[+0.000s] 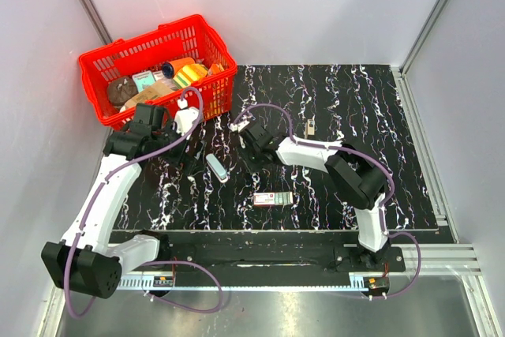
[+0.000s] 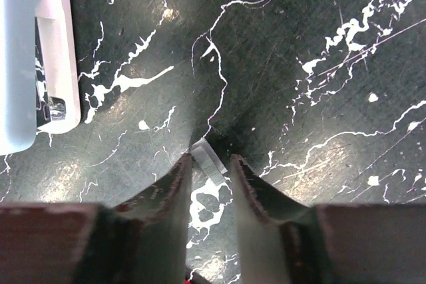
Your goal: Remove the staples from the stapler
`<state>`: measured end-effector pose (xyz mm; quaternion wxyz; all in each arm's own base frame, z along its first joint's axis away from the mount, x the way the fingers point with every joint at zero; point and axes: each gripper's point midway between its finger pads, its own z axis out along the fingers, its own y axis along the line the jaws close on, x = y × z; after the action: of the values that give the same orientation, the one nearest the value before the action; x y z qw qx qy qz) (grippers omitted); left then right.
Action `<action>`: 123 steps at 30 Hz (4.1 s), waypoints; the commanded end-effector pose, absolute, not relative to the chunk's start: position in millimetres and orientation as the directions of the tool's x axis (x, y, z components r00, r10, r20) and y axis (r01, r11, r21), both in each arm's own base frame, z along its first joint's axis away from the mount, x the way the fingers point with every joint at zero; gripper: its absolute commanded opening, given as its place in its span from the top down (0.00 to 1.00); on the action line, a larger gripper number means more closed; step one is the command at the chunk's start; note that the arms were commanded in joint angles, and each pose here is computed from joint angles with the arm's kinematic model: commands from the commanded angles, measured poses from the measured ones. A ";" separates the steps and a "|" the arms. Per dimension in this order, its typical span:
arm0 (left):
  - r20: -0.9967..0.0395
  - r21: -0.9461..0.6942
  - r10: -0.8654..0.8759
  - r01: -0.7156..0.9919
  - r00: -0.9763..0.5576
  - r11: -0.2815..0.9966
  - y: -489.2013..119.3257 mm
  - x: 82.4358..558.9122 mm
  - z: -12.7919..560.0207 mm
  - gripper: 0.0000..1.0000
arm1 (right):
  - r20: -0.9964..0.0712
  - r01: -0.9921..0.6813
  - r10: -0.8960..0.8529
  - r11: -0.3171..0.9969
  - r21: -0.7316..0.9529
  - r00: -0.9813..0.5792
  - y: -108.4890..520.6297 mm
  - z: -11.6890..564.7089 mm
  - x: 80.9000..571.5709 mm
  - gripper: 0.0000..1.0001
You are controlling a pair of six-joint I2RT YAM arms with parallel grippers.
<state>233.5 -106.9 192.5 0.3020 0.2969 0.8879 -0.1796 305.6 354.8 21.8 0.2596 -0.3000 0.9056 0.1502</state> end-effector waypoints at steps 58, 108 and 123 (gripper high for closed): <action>-0.725 -0.006 0.502 0.734 -0.471 0.679 -129.9 247.5 208.5 0.01 | -0.572 -0.143 0.083 0.930 0.339 -0.816 284.7 111.7 316.4 0.45; -0.455 0.256 0.862 0.960 0.223 -0.113 -310.7 295.8 41.3 0.01 | -0.738 0.021 0.451 0.860 0.511 -0.502 157.6 153.8 238.0 0.35; -0.409 0.335 0.896 0.942 0.172 -0.028 -319.2 335.0 37.6 0.01 | -0.752 0.016 0.437 0.869 0.494 -0.494 154.3 159.4 237.9 0.35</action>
<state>313.4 -306.7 31.1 0.2469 0.7317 0.6328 -0.0575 231.7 155.6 136.3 0.4593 0.1313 0.8520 0.2142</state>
